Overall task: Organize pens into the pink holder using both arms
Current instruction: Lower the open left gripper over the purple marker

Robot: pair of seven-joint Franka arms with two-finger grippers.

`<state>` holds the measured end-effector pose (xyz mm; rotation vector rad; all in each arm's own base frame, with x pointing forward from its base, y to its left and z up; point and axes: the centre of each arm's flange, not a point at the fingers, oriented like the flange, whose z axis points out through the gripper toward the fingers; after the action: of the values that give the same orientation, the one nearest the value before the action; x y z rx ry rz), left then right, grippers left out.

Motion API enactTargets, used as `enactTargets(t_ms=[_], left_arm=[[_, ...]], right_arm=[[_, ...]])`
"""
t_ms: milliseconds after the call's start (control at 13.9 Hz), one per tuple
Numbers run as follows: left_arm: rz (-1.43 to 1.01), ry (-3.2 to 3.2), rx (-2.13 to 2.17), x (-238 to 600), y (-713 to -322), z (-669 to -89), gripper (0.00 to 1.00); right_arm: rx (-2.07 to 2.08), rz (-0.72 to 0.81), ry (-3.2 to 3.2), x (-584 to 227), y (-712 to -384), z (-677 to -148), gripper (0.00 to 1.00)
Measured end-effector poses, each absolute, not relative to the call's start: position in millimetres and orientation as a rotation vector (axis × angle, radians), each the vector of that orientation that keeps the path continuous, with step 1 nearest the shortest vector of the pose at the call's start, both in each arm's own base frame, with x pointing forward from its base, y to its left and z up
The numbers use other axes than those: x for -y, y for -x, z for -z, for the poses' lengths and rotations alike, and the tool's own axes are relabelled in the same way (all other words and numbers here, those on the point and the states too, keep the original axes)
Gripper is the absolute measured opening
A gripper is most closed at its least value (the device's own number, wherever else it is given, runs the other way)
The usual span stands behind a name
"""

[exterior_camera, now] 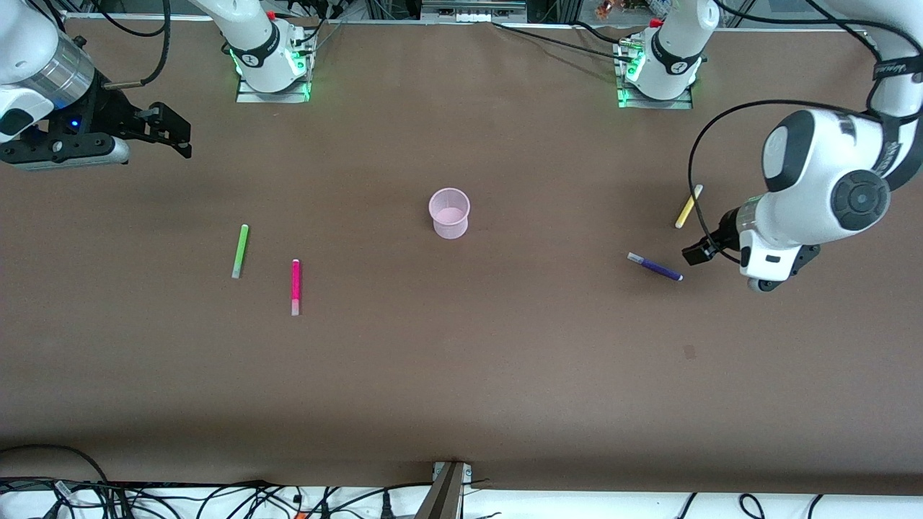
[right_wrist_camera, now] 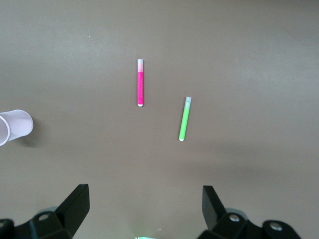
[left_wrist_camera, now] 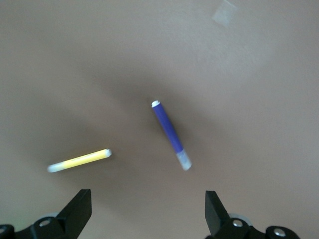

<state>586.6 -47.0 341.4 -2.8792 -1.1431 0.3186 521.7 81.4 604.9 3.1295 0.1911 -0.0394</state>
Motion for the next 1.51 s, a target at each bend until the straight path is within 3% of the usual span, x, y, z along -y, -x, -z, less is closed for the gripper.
enactTargets(t_ms=[431, 503, 1221, 1508], left_arm=[[-0.304, 2.623, 1.628, 73.8, -591.9, -260.8, 1.00], [-0.311, 2.610, 1.640, 76.9, -591.5, -254.8, 0.96], [-0.155, 2.641, 1.573, 57.5, -568.3, -200.9, 1.00], [-0.115, 2.663, 1.599, 53.6, -561.8, -190.1, 0.93]], right_arm=[[-0.199, 0.025, -3.130, -84.2, -522.0, -608.8, 1.00], [-0.210, 0.014, -3.130, -87.9, -522.9, -612.2, 1.00], [-0.250, 0.017, -3.126, -104.1, -537.3, -607.9, 1.00], [-0.250, 0.017, -3.127, -104.2, -537.3, -607.9, 1.00]])
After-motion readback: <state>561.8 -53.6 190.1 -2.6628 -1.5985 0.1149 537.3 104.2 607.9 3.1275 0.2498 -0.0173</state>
